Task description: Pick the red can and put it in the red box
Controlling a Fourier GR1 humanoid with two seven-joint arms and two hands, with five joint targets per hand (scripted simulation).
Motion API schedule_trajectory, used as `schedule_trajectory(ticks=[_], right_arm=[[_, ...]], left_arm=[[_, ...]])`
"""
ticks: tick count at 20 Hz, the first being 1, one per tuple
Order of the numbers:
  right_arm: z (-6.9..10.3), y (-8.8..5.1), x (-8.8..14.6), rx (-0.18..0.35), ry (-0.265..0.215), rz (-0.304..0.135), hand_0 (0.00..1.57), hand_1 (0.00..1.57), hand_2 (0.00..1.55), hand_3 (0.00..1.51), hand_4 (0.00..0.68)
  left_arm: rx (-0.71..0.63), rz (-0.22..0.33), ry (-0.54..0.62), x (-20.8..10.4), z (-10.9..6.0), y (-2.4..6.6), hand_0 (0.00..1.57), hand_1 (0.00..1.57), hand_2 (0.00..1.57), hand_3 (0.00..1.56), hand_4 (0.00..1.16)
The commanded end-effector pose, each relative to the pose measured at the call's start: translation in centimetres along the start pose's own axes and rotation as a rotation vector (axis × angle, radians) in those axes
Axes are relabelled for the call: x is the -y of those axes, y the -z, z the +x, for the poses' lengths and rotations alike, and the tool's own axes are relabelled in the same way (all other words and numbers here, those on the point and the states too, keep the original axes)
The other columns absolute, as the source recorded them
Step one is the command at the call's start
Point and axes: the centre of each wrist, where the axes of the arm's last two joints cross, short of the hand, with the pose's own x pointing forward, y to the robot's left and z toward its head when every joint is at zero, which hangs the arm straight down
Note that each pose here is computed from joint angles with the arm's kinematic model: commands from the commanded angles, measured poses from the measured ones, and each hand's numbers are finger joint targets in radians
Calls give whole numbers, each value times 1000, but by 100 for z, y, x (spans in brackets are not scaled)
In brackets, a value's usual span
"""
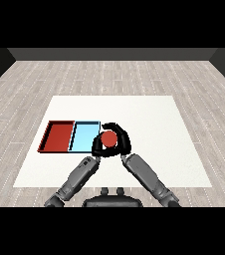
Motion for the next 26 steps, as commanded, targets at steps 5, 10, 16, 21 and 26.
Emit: schedule_trajectory(ticks=[5,10,16,21,26], right_arm=[[-70,61,166,-52,-28,32,0,0,0,0,0],[122,-195,35,-71,-22,-4,0,0,0,0,0],[-23,-115,152,-53,-1,-33,0,0,0,0,0],[250,-89,637,-46,28,-51,0,0,0,0,0],[379,-236,587,-6,32,-64,0,0,0,0,0]], left_arm=[[47,22,-11,-28,39,-90,1571,1571,1571,1505,1140],[59,29,-9,-85,-40,48,1571,1571,1571,1497,1136],[50,30,30,-11,192,19,1571,1571,1571,1476,1132],[47,59,33,-138,142,136,1571,1571,1568,1453,1132],[70,80,73,-204,191,251,1571,1571,1562,1468,1128]])
